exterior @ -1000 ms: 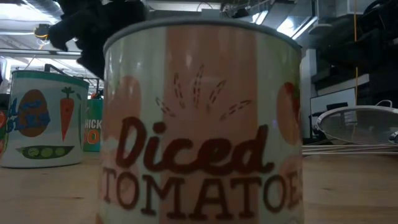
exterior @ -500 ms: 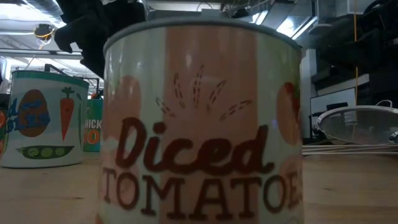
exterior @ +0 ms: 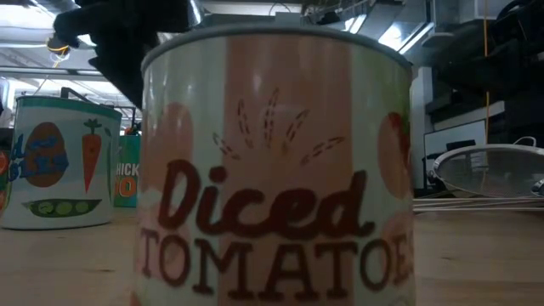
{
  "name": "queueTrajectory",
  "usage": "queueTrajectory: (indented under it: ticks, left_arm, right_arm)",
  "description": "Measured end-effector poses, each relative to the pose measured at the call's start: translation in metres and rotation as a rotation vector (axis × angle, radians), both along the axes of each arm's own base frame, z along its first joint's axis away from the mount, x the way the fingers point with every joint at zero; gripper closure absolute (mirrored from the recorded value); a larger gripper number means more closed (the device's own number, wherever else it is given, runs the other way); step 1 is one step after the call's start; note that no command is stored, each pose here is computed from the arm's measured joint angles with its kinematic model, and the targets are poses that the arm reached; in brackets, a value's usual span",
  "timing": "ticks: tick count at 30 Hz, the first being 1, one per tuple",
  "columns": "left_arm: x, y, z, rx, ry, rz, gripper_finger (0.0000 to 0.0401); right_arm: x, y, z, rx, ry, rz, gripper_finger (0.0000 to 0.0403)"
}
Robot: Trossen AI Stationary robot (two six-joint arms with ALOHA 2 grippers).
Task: Pick and place cans onto a shelf
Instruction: Put the green can on the shelf
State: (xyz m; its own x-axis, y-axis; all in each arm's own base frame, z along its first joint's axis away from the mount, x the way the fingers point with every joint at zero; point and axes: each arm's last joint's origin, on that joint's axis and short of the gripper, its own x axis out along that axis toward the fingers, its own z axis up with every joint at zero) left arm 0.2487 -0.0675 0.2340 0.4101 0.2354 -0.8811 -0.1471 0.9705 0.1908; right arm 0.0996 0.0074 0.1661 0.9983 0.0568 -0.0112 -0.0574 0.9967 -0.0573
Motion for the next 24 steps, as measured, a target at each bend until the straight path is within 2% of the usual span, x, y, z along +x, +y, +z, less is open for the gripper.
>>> queueTrajectory:
  ticks: [10,24]
  left_arm:
    - [-0.004,0.001,-0.002,-0.009,0.030,0.038,0.0238]
    - [-0.008,0.002,-0.025,-0.014,0.033,0.039,0.0238]
  right_arm:
    - [0.000,0.000,0.000,0.000,0.000,0.000,0.0342]
    - [0.000,0.000,0.000,0.000,0.001,0.000,0.0342]
